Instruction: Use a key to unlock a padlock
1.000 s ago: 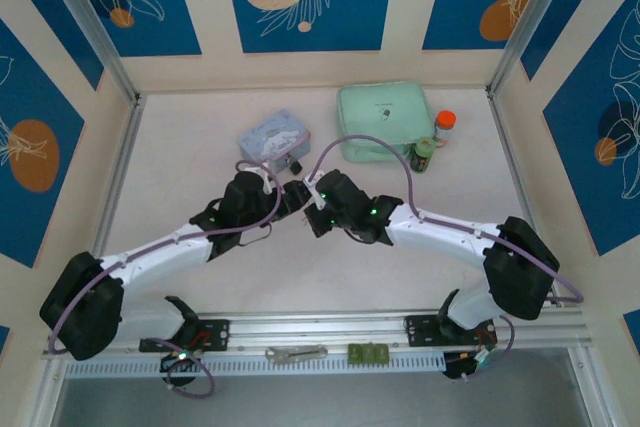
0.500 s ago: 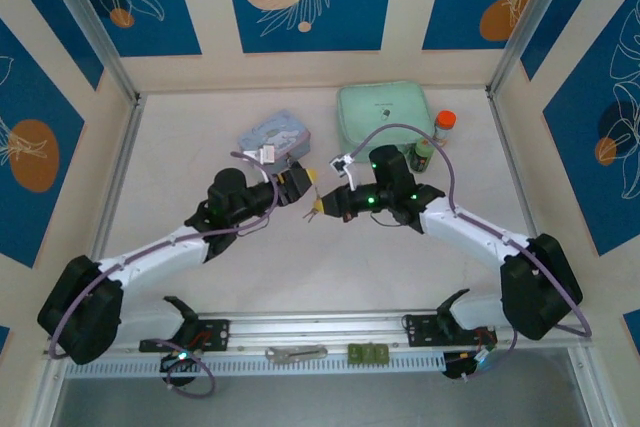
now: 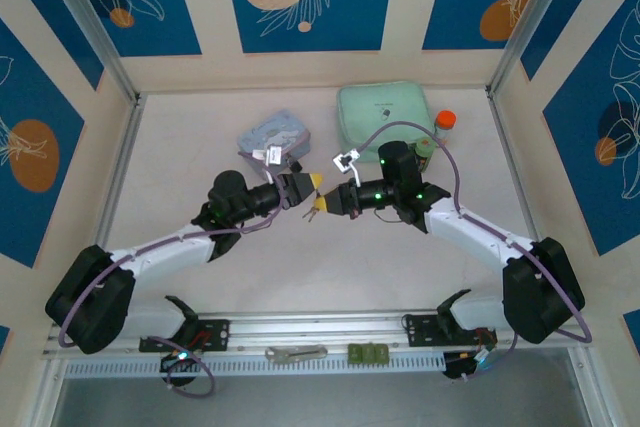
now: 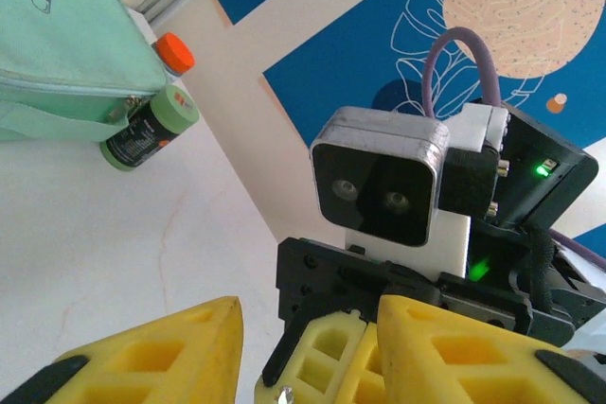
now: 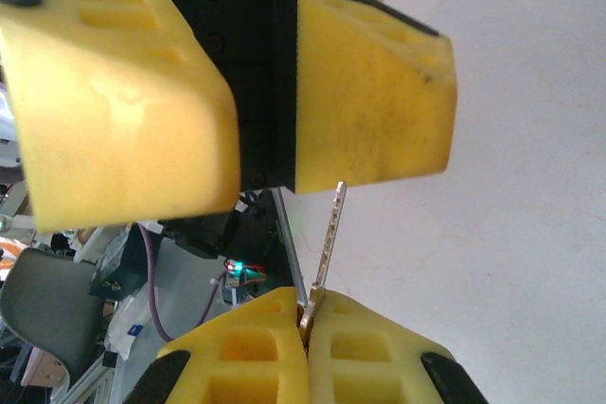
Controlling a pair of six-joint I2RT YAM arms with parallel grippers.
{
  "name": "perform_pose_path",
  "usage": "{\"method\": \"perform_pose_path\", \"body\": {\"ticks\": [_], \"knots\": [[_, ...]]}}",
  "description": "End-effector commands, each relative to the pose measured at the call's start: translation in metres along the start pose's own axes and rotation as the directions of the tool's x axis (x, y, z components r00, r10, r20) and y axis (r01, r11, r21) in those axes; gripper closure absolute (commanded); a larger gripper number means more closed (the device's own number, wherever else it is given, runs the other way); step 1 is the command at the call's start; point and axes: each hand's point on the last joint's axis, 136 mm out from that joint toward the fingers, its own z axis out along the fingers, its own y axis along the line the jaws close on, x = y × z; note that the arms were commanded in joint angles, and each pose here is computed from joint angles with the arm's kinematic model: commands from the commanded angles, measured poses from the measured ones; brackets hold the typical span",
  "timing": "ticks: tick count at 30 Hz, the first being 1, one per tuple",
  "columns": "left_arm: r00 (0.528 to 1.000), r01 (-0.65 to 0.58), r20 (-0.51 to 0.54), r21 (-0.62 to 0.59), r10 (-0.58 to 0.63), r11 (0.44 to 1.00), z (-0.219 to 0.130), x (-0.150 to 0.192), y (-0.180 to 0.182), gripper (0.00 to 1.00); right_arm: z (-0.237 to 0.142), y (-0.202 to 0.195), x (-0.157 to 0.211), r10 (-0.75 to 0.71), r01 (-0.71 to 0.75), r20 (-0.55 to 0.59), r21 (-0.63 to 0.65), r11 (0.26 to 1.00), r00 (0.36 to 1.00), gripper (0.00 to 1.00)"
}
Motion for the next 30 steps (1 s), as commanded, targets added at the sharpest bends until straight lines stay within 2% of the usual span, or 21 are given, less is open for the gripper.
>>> {"method": "perform_pose_path", "body": {"ticks": [1,8,10,13,15,18,22,26,30], "knots": [[0.999,-0.011,-0.031,0.032,0.012,0.999,0.001,0.009,-0.004,0.61,-0.004,0.004,-0.001,0.003,-0.002,0.013,-0.023,1.000,1.000,1.00],[0.998,-0.002,-0.057,0.036,0.004,0.999,0.006,0.016,-0.003,0.74,-0.004,-0.001,-0.001,0.015,-0.015,0.016,-0.016,1.000,1.000,1.00],[0.998,0.001,-0.064,0.041,0.002,0.999,0.008,0.017,-0.004,0.81,-0.004,-0.002,-0.001,0.016,-0.016,0.020,-0.014,1.000,1.000,1.00],[0.998,0.006,-0.066,0.039,-0.003,0.999,0.010,0.017,-0.003,1.00,-0.004,-0.004,-0.001,0.021,-0.021,0.021,-0.008,1.000,1.000,1.00],[0.998,0.007,-0.056,0.031,-0.005,0.999,0.009,0.016,-0.001,1.00,-0.004,-0.006,0.000,0.024,-0.024,0.021,0.006,1.000,0.999,1.00],[0.999,0.003,-0.034,0.005,-0.003,1.000,0.007,0.012,0.001,1.00,-0.008,-0.014,0.003,0.032,-0.034,0.035,0.062,0.998,0.999,0.77],[1.000,-0.006,-0.003,-0.047,0.005,0.999,0.003,0.007,0.007,1.00,-0.023,-0.016,0.002,0.017,-0.030,0.100,0.128,0.991,0.995,0.56],[1.000,0.005,0.020,-0.071,-0.004,0.997,0.001,0.005,0.012,1.00,-0.038,-0.017,-0.006,0.002,-0.036,0.197,0.173,0.984,0.980,0.51],[0.999,0.025,0.038,-0.068,-0.023,0.997,0.003,0.005,0.010,1.00,-0.039,-0.015,-0.013,0.019,-0.059,0.276,0.136,0.989,0.961,0.51]]}}
